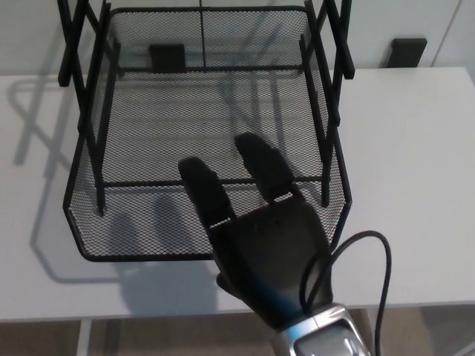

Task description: The robot walks towards a file tray kept in the middle of a desk and uses its right hand to grab a tray and pulls it out towards itself

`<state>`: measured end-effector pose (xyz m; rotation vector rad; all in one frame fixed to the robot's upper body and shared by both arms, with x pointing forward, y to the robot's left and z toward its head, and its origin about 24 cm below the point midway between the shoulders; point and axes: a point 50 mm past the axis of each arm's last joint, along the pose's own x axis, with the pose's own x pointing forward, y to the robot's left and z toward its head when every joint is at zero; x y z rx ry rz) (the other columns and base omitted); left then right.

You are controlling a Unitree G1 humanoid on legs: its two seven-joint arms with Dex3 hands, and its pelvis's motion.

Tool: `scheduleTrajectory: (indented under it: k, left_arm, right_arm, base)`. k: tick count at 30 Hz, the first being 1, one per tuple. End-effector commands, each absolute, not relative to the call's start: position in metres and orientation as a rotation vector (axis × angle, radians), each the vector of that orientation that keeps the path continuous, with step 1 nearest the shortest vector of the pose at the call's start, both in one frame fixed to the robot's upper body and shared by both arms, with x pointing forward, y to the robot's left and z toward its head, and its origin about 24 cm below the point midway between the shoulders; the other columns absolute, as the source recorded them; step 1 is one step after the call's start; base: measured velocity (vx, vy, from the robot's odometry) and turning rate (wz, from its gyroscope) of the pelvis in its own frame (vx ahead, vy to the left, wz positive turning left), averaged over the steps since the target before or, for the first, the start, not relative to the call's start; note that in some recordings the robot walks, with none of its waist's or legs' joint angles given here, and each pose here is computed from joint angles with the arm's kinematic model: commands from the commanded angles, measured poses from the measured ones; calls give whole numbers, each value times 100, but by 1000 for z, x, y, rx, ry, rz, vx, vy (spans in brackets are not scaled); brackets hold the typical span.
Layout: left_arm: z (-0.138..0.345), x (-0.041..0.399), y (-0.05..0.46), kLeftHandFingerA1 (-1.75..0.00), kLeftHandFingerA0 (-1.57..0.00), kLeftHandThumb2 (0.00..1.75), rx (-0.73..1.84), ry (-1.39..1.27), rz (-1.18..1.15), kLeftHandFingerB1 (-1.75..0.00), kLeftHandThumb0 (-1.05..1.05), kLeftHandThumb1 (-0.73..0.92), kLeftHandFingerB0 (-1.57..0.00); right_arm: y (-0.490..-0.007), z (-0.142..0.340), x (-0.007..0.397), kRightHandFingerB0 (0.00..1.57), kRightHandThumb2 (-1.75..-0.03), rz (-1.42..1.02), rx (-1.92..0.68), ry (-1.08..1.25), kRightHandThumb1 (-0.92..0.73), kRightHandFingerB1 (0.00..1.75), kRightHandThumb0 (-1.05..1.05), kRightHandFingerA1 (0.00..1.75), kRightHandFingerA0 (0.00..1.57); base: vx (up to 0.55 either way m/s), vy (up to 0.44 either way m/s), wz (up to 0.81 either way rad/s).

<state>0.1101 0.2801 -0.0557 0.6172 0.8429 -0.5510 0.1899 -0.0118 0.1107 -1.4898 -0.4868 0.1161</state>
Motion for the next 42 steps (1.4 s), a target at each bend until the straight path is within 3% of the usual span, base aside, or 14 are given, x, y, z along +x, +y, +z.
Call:
scheduleTrajectory:
  k: [1,4,7,9,11,13,15,20,23,24,36,37,40,42]
  left_arm:
    - [-52,112,284,-38,-57,58,623,829,-567,-32,-45,59,-31]
    - [-52,112,285,-38,-55,57,610,835,-566,-32,-46,58,-31]
    - [-53,113,284,-39,-58,58,652,828,-577,-32,-50,58,-32]
    - [-53,114,283,-38,-57,58,669,834,-580,-32,-49,57,-32]
    - [-53,115,283,-38,-57,58,671,835,-581,-32,-48,58,-32]
    - [-52,115,282,-38,-57,58,670,831,-586,-32,-47,58,-31]
    - [-52,114,282,-38,-57,58,676,822,-598,-32,-48,59,-31]
    - [-52,116,283,-38,-57,58,660,829,-593,-32,-46,58,-31]
    - [-51,115,283,-38,-57,58,657,826,-595,-32,-45,59,-31]
    - [-51,116,283,-38,-57,58,658,824,-596,-32,-45,59,-31]
    - [-52,116,283,-38,-56,58,656,826,-599,-32,-45,59,-30]
    - [-51,117,284,-38,-56,58,659,825,-599,-32,-45,59,-30]
    - [-51,116,284,-38,-56,58,658,827,-599,-32,-45,59,-29]
    - [-51,116,284,-38,-56,58,663,823,-604,-32,-46,59,-30]
  right_arm:
    - [1,94,146,9,-78,255,-1392,-414,-39,44,-64,36,1]
    - [-5,83,147,14,-54,287,-1407,-346,-49,36,-64,46,1]
    - [-11,72,150,0,-83,290,-1421,-300,-19,50,-35,56,5]
    - [-15,65,153,15,-55,295,-1453,-263,-48,35,-66,45,4]
    - [-19,61,155,11,-77,307,-1452,-227,-41,44,-66,42,1]
    - [-20,57,156,14,-54,308,-1430,-215,-46,34,-63,44,4]
    - [-21,56,155,12,-74,315,-1427,-203,-43,42,-69,45,4]
    - [-22,54,155,17,-55,325,-1436,-188,-48,33,-64,41,5]
    - [-22,52,155,0,-83,321,-1438,-193,-20,49,-35,56,5]
    - [-22,51,155,14,-75,321,-1438,-190,-44,41,-71,44,3]
    - [-23,39,153,21,-55,355,-1433,-147,-46,31,-64,40,5]
    - [-23,38,153,16,-75,358,-1433,-147,-42,40,-68,42,4]
    - [-23,34,152,20,-55,361,-1445,-153,-46,33,-65,43,5]
    - [-23,33,149,14,-75,368,-1450,-148,-43,41,-71,44,3]
  base:
    - [0,0,0]
    - [0,0,0]
    - [0,0,0]
    - [0,0,0]
    - [0,0,0]
    - [0,0,0]
    - [0,0,0]
    - [0,0,0]
    - [0,0,0]
    - [0,0,0]
    - [0,0,0]
    - [0,0,0]
    - [0,0,0]
    - [0,0,0]
